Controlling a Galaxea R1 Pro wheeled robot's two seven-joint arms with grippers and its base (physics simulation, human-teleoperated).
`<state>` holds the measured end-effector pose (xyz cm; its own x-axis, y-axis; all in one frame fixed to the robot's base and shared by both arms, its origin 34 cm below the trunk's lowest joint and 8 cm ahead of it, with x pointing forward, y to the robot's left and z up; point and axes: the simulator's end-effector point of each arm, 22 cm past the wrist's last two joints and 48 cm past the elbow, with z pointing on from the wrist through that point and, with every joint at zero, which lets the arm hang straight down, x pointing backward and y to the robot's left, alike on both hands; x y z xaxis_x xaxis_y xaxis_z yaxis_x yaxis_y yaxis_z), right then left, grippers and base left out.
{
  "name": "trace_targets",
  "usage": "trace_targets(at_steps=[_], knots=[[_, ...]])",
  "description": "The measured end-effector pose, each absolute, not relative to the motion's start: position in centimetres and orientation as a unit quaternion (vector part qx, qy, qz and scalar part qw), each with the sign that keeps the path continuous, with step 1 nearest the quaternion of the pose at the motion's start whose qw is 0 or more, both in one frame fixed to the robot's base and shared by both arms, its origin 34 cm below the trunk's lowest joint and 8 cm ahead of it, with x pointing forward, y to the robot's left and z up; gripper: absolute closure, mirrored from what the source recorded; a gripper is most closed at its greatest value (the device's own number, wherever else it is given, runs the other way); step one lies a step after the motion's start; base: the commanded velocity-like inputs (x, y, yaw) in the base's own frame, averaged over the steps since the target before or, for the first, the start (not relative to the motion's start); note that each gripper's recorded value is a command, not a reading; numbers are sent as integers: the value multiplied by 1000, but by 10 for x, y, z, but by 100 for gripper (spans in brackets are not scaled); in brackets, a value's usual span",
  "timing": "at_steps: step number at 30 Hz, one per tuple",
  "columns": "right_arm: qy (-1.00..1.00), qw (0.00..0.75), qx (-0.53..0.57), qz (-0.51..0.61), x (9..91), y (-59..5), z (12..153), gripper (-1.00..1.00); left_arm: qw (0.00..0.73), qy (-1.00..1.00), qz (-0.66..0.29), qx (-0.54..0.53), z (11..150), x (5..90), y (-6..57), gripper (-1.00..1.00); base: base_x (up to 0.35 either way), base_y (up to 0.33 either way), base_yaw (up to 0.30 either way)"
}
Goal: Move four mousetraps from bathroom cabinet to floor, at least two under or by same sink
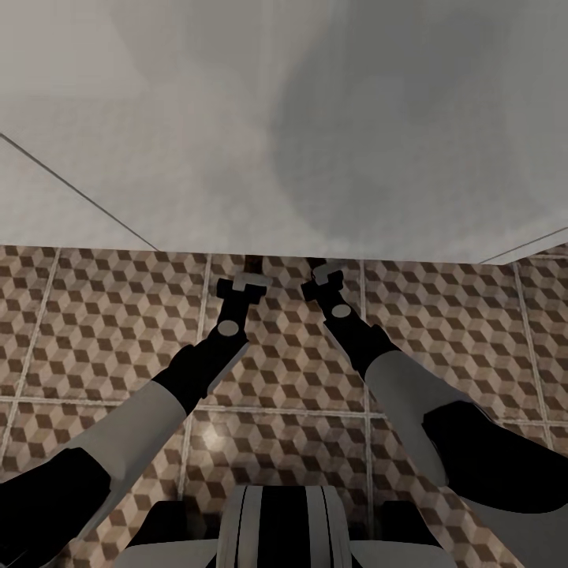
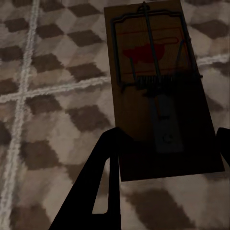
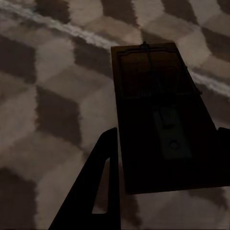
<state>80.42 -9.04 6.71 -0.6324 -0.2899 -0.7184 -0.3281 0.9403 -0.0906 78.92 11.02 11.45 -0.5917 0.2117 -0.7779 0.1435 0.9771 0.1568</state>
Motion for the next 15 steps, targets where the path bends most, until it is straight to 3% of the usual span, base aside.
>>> trace_targets(at_steps=[15], knots=[[902,396,-171,29,795,-91,60,100,418,900,54,109,86,769,126,100,0,0,0]])
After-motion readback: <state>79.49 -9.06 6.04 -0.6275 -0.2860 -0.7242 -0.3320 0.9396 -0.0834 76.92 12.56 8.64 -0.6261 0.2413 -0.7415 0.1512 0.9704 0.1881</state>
